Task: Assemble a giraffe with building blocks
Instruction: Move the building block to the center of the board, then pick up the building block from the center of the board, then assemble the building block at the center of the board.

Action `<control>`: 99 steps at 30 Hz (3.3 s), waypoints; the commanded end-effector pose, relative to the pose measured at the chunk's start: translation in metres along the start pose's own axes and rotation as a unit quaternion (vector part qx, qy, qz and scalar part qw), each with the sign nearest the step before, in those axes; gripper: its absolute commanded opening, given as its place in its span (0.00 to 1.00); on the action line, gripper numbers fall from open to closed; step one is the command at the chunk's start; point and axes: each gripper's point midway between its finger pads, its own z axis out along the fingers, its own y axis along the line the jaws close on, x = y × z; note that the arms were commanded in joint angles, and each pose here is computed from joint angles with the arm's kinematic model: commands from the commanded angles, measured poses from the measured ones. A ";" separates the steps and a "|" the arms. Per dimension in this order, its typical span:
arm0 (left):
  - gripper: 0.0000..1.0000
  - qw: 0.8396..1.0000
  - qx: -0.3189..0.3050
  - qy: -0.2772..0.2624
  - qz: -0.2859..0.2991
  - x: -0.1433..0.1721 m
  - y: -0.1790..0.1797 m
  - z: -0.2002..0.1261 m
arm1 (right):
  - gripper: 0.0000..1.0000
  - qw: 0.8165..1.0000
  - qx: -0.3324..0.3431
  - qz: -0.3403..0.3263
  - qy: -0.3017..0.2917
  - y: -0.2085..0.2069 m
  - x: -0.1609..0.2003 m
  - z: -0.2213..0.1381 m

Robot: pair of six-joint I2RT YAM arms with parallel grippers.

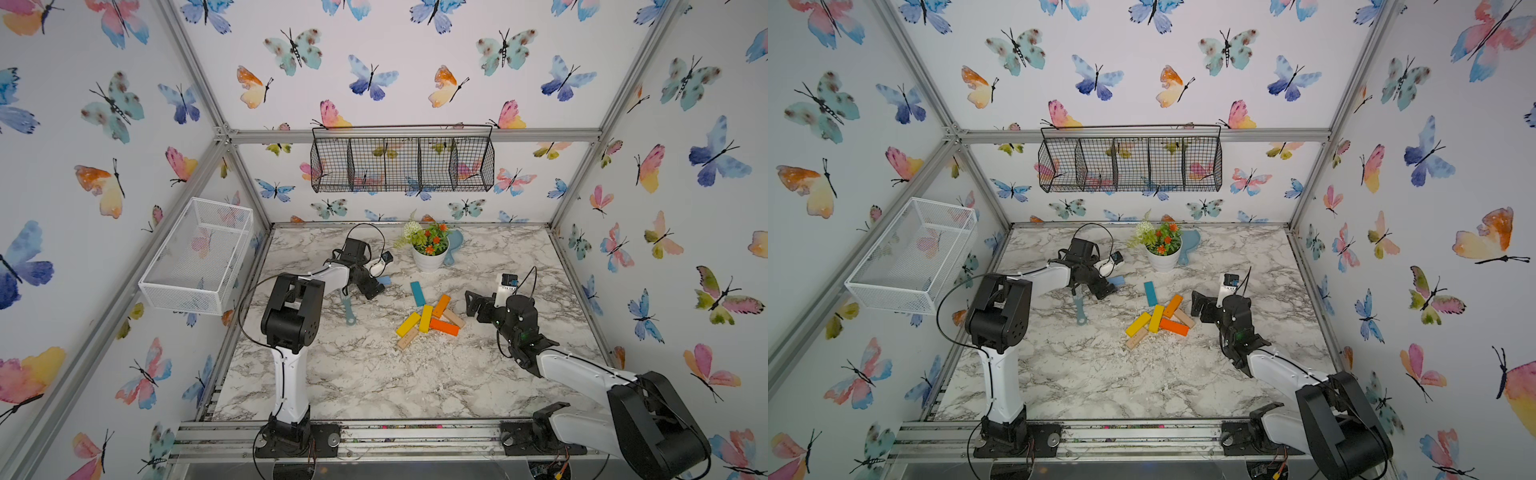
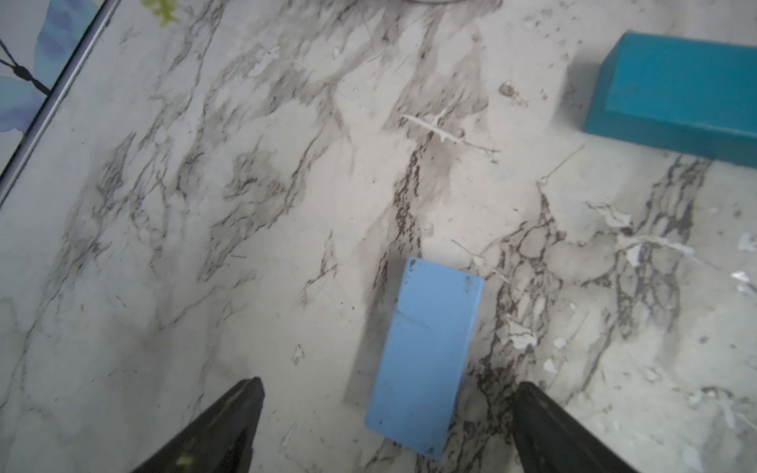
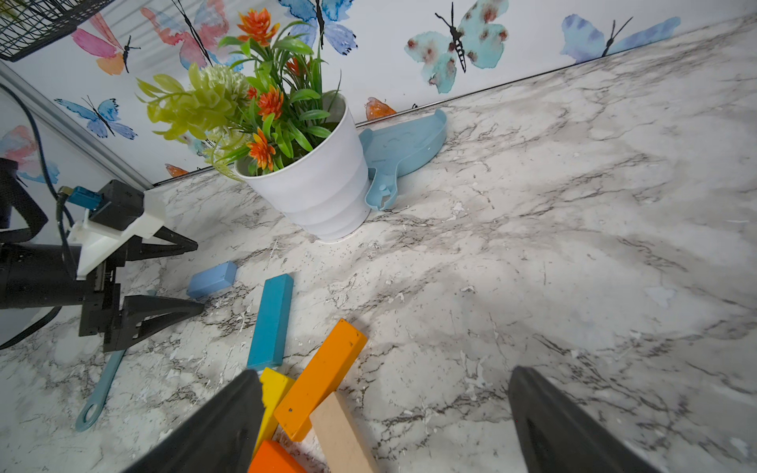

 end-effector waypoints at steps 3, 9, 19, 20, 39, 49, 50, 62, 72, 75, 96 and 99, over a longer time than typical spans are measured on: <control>0.98 0.991 -0.081 -0.028 -0.102 -0.042 0.037 -0.037 | 0.98 1.000 -0.007 -0.005 -0.005 0.004 -0.003 0.001; 0.98 0.976 -0.116 -0.052 -0.178 -0.056 0.011 -0.067 | 0.98 1.000 -0.010 -0.008 -0.002 0.005 -0.002 0.004; 0.98 0.918 -0.313 -0.034 -0.241 -0.029 -0.022 -0.081 | 0.98 0.999 -0.024 -0.018 0.026 0.009 0.013 0.014; 0.98 0.916 -0.303 -0.038 -0.262 -0.023 -0.025 -0.081 | 0.98 0.999 -0.030 -0.019 0.033 0.011 0.016 0.016; 0.98 0.827 -0.219 -0.094 -0.509 0.044 -0.059 -0.100 | 0.88 0.984 -0.048 -0.077 0.151 0.077 0.047 0.052; 0.98 0.817 -0.206 -0.133 -0.522 0.038 -0.059 -0.112 | 0.81 0.969 -0.029 -0.125 0.211 0.120 0.079 0.099; 0.99 0.817 -0.208 -0.132 -0.522 0.038 -0.058 -0.112 | 0.79 0.967 -0.027 -0.130 0.215 0.123 0.079 0.103; 0.98 0.818 -0.218 -0.117 -0.520 0.040 -0.055 -0.107 | 0.62 0.946 -0.001 -0.181 0.270 0.124 0.109 0.130; 0.97 0.820 -0.222 -0.114 -0.514 0.038 -0.053 -0.108 | 0.31 0.937 0.013 -0.191 0.294 0.121 0.128 0.138; 0.97 0.821 -0.223 -0.111 -0.513 0.039 -0.054 -0.107 | 0.26 0.937 0.016 -0.187 0.293 0.123 0.125 0.136; 0.98 0.752 -0.292 -0.095 -0.583 0.080 -0.034 -0.122 | 0.20 0.957 -0.013 -0.106 0.270 0.185 0.104 0.161; 0.98 0.747 -0.297 -0.080 -0.589 0.086 -0.032 -0.118 | 0.20 0.956 -0.009 -0.110 0.271 0.188 0.107 0.168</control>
